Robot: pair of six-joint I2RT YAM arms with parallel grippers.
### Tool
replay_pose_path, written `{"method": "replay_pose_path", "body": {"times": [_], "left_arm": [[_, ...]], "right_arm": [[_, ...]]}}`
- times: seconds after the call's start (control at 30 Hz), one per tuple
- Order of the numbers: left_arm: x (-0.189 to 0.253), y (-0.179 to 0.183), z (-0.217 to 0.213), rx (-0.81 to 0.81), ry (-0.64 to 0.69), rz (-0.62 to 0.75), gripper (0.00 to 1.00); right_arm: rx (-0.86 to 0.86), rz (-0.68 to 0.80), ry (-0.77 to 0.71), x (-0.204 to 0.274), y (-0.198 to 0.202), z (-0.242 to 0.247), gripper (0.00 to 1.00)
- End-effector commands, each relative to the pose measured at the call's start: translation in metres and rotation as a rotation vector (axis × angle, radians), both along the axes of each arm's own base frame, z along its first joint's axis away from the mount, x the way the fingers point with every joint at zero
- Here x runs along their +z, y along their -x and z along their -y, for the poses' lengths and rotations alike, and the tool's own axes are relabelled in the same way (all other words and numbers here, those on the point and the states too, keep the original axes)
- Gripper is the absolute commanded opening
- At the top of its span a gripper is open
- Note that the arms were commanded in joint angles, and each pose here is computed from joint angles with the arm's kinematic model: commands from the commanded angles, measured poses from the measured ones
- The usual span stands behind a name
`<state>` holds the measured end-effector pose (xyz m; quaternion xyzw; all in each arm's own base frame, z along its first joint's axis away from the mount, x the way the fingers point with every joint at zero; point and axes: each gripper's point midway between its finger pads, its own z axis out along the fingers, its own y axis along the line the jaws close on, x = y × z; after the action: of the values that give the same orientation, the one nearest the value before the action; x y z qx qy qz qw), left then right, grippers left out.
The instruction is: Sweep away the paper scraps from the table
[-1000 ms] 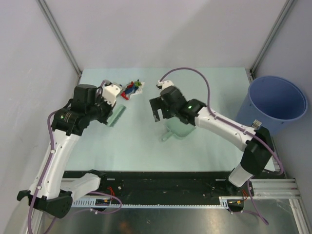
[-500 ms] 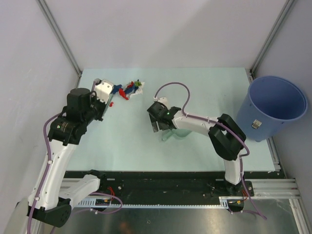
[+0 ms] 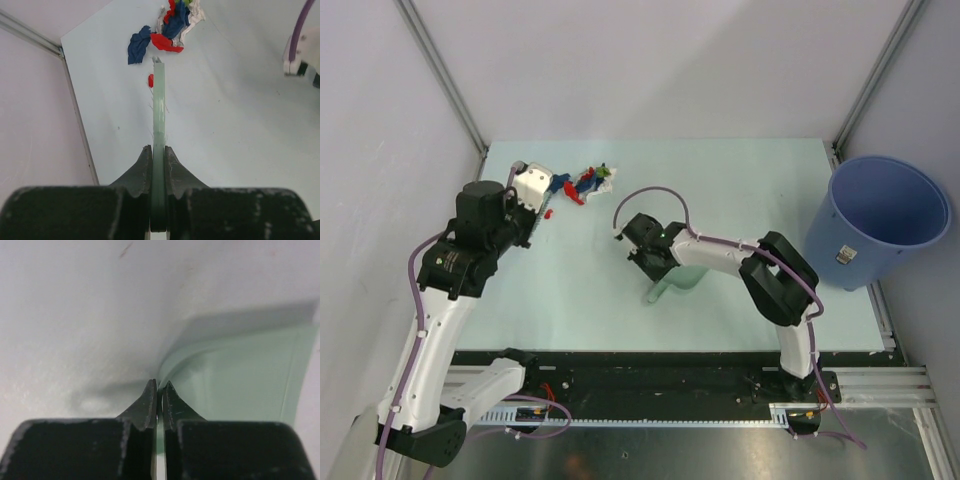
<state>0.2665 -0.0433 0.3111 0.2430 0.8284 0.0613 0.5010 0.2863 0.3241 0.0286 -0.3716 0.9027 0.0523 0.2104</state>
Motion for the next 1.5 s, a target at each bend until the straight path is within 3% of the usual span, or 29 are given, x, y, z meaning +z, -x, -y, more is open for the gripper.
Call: {"method": "replay_pose_path", "body": {"times": [0.0, 0.17, 0.27, 0.33, 0.4, 0.5, 0.57, 0.6, 0.63, 0.67, 0.7, 0.73, 0.8, 0.97, 1.1, 1.2, 1.47], "left_arm": [[0.013, -0.007, -0.004, 0.003, -0.016, 0.062, 0.0], [0.007, -0.01, -0.006, 0.007, -0.035, 0.045, 0.0], [0.003, -0.012, -0.006, 0.005, -0.039, 0.036, 0.0], [0.001, -0.012, -0.007, 0.01, -0.04, 0.031, 0.0], [0.0, -0.014, -0.008, 0.01, -0.042, 0.028, 0.0], [-0.001, -0.015, -0.007, 0.007, -0.038, 0.024, 0.0], [-0.002, -0.016, -0.006, 0.003, -0.03, 0.018, 0.0], [-0.003, -0.016, -0.006, 0.002, -0.029, 0.016, 0.0], [-0.003, -0.017, -0.005, 0.002, -0.025, 0.014, 0.0], [-0.005, -0.017, -0.006, 0.003, -0.024, 0.007, 0.0], [-0.007, -0.018, -0.004, -0.002, -0.017, 0.001, 0.0], [-0.009, -0.019, -0.004, -0.002, -0.011, -0.005, 0.0], [-0.014, -0.019, 0.0, -0.021, 0.0, -0.02, 0.0], [-0.024, -0.023, 0.004, -0.031, 0.013, -0.052, 0.0], [-0.029, -0.025, 0.005, -0.027, 0.018, -0.062, 0.0], [-0.035, -0.027, 0.005, -0.024, 0.019, -0.073, 0.0], [-0.039, -0.026, 0.002, -0.007, 0.014, -0.077, 0.0]], "right_arm": [[0.325, -0.033, 0.089, 0.001, 0.045, 0.005, 0.0], [0.704, 0.004, 0.028, 0.015, 0.08, -0.007, 0.0], [0.846, 0.006, -0.028, 0.023, 0.098, -0.007, 0.04], [0.909, 0.02, 0.014, 0.017, 0.1, -0.002, 0.24], [0.885, 0.037, 0.1, 0.011, 0.092, 0.008, 0.52], [0.758, 0.147, 0.172, 0.02, 0.07, 0.011, 0.6], [0.696, 0.296, 0.177, 0.051, 0.063, 0.0, 0.65], [0.678, 0.344, 0.165, 0.064, 0.067, -0.006, 0.74], [0.63, 0.378, 0.137, 0.074, 0.071, -0.012, 0.93], [0.596, 0.48, 0.114, 0.099, 0.079, -0.021, 1.0], [0.547, 0.529, 0.104, 0.11, 0.08, -0.023, 1.0], [0.363, 0.607, 0.087, 0.126, 0.072, -0.017, 1.0], [0.211, 0.623, 0.004, 0.143, 0.079, -0.012, 1.0], [-0.101, 0.311, -0.281, 0.13, 0.114, 0.004, 1.0], [-0.275, 0.18, -0.261, 0.11, 0.136, 0.033, 0.97], [-0.334, 0.084, -0.193, 0.08, 0.152, 0.046, 1.0], [-0.378, -0.078, -0.239, 0.038, 0.144, 0.045, 0.97]]}}
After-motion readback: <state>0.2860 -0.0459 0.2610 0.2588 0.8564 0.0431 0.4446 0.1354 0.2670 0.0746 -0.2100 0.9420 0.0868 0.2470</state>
